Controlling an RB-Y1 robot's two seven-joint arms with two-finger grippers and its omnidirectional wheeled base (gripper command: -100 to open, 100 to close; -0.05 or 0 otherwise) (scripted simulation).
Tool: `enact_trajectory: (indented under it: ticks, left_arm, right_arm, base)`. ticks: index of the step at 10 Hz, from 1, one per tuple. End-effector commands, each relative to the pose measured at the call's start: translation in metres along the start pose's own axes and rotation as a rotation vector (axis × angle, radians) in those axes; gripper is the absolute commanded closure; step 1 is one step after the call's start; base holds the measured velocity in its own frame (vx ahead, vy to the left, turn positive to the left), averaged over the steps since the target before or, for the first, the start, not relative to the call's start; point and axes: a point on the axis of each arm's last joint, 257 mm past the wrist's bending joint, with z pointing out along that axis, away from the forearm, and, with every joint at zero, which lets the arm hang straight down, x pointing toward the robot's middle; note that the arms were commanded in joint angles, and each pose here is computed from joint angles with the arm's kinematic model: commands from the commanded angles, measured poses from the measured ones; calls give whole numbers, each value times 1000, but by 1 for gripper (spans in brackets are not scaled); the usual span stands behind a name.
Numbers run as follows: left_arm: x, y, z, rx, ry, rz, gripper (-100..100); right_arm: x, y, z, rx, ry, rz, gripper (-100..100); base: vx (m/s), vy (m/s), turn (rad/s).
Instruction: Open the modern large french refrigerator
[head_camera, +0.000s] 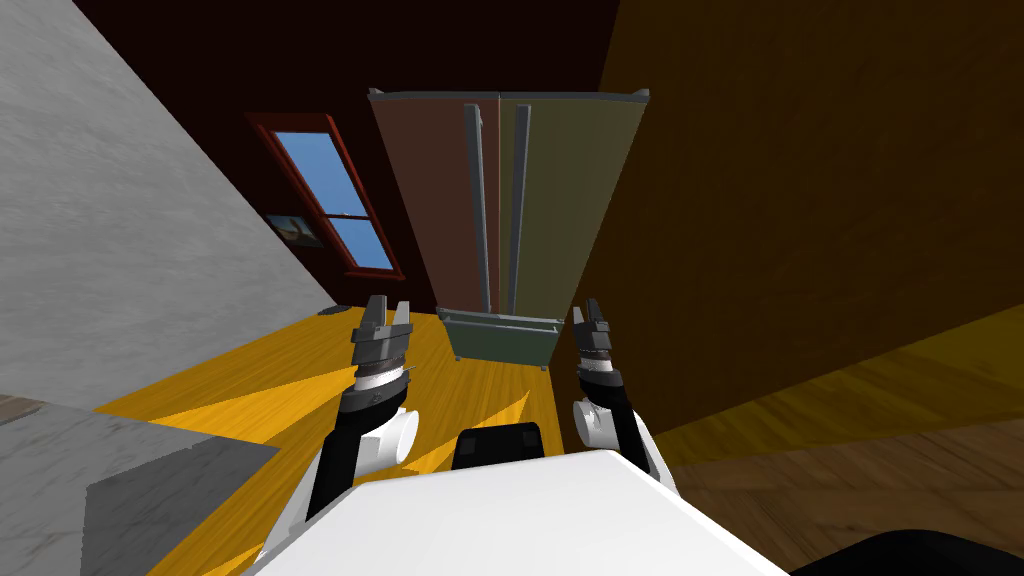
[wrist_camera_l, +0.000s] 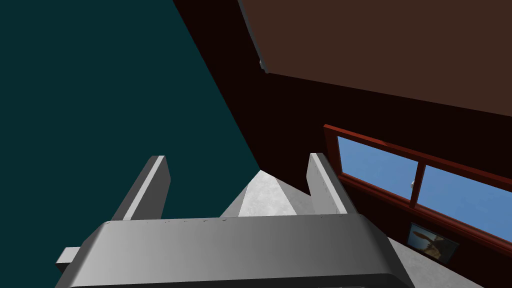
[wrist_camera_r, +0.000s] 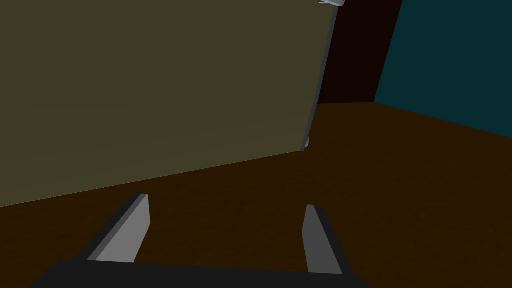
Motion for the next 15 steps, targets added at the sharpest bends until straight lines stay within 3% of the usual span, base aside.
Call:
enact_trajectory:
  ticks: [1, 9, 10, 15]
  left_arm:
    - [0, 0, 0, 0, 0, 0, 0]
    - [0, 0, 0, 0, 0, 0, 0]
    - [0, 0, 0, 0, 0, 0, 0]
    - [0, 0, 0, 0, 0, 0, 0]
  right_arm:
    - [0, 0, 0, 0, 0, 0, 0]
    - [0, 0, 0, 0, 0, 0, 0]
    - [8, -4, -2, 13, 42, -30, -100]
    - [46, -38, -16, 106, 214, -204, -100]
  base:
    - [0, 0, 0]
    - [0, 0, 0]
    - [9, 7, -18]
    - [14, 31, -35]
